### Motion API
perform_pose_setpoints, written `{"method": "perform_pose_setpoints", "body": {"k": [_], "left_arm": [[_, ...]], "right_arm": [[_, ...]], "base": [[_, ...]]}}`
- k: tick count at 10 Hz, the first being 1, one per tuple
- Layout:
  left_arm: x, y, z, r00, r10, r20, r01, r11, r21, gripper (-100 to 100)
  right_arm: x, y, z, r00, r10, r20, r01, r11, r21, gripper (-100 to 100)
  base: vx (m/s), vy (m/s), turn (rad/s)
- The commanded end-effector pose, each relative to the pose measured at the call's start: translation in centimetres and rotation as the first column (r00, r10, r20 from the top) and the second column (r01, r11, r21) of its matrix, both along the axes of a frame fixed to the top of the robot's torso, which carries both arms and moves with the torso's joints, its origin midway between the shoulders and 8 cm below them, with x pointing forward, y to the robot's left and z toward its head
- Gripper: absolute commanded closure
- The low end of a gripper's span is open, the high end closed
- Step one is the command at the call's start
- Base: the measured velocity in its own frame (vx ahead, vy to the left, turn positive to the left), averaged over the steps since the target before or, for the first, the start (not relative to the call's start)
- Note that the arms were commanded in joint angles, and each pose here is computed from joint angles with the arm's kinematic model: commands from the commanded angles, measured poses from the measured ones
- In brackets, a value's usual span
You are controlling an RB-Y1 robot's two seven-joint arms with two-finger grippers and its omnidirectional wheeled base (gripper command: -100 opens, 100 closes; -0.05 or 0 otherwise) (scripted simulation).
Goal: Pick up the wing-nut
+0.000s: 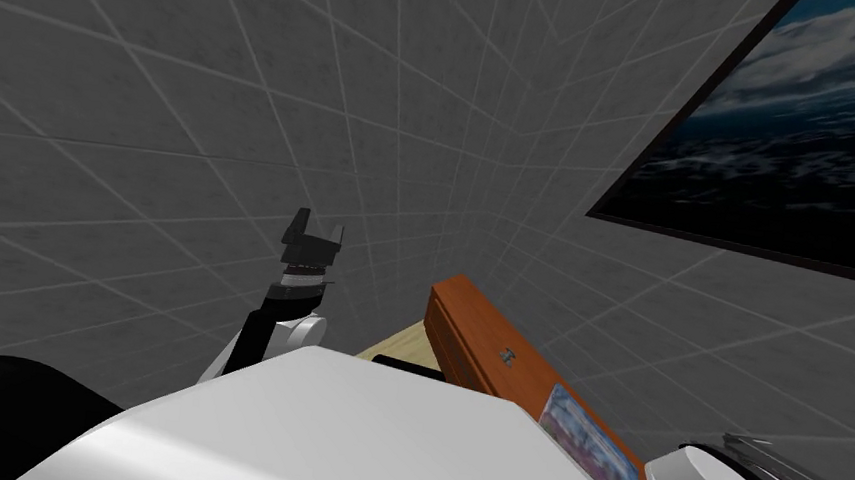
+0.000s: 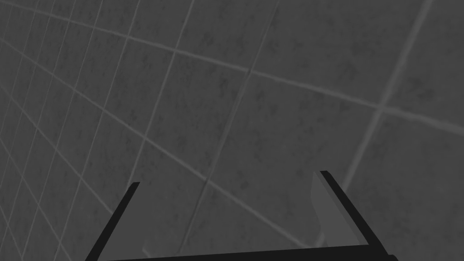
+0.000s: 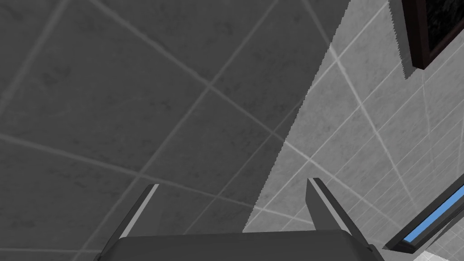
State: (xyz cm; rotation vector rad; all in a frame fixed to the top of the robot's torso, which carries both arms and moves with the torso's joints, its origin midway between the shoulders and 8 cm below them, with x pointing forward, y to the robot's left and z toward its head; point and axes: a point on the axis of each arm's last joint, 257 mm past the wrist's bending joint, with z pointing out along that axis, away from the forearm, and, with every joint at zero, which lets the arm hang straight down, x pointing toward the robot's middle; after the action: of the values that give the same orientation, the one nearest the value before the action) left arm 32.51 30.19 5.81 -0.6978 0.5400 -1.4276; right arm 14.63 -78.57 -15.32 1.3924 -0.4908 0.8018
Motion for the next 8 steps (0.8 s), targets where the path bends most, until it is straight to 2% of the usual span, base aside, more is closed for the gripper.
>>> {"method": "perform_pose_setpoints", "body": {"k": [1, 2, 3, 6, 7, 8], "left_arm": [[0.0, 0.0, 0.0, 1.000, 0.000, 0.000, 0.000, 1.000, 0.000, 0], [0.0, 0.0, 0.0, 1.000, 0.000, 0.000, 0.000, 1.000, 0.000, 0], [0.0, 0.0, 0.0, 1.000, 0.000, 0.000, 0.000, 1.000, 0.000, 0], [0.0, 0.0, 0.0, 1.000, 0.000, 0.000, 0.000, 1.000, 0.000, 0], [0.0, 0.0, 0.0, 1.000, 0.000, 0.000, 0.000, 1.000, 0.000, 0], [0.0, 0.0, 0.0, 1.000, 0.000, 0.000, 0.000, 1.000, 0.000, 0]], "right_arm": [[-0.2, -0.1, -0.6, 1.000, -0.002, 0.025, 0.001, 1.000, 0.028, -100], [-2.2, -1.6, -1.4, 0.998, -0.059, -0.002, 0.059, 0.997, 0.051, -100], [-2.4, -1.7, -1.8, 0.998, -0.063, 0.002, 0.063, 0.996, 0.064, -100], [-2.5, -1.8, -3.0, 0.996, -0.066, 0.056, 0.059, 0.991, 0.119, -100], [-4.5, -3.0, -3.9, 0.992, -0.119, 0.035, 0.113, 0.983, 0.147, -100], [-4.8, -3.1, -4.9, 0.991, -0.126, 0.052, 0.115, 0.977, 0.179, -100]], "base": [[0.003, 0.009, -0.003], [-0.041, -0.025, 0.385], [-0.047, -0.049, 0.208], [-0.009, -0.008, -0.019], [-0.039, -0.017, 0.323], [-0.058, -0.044, 0.255]]}}
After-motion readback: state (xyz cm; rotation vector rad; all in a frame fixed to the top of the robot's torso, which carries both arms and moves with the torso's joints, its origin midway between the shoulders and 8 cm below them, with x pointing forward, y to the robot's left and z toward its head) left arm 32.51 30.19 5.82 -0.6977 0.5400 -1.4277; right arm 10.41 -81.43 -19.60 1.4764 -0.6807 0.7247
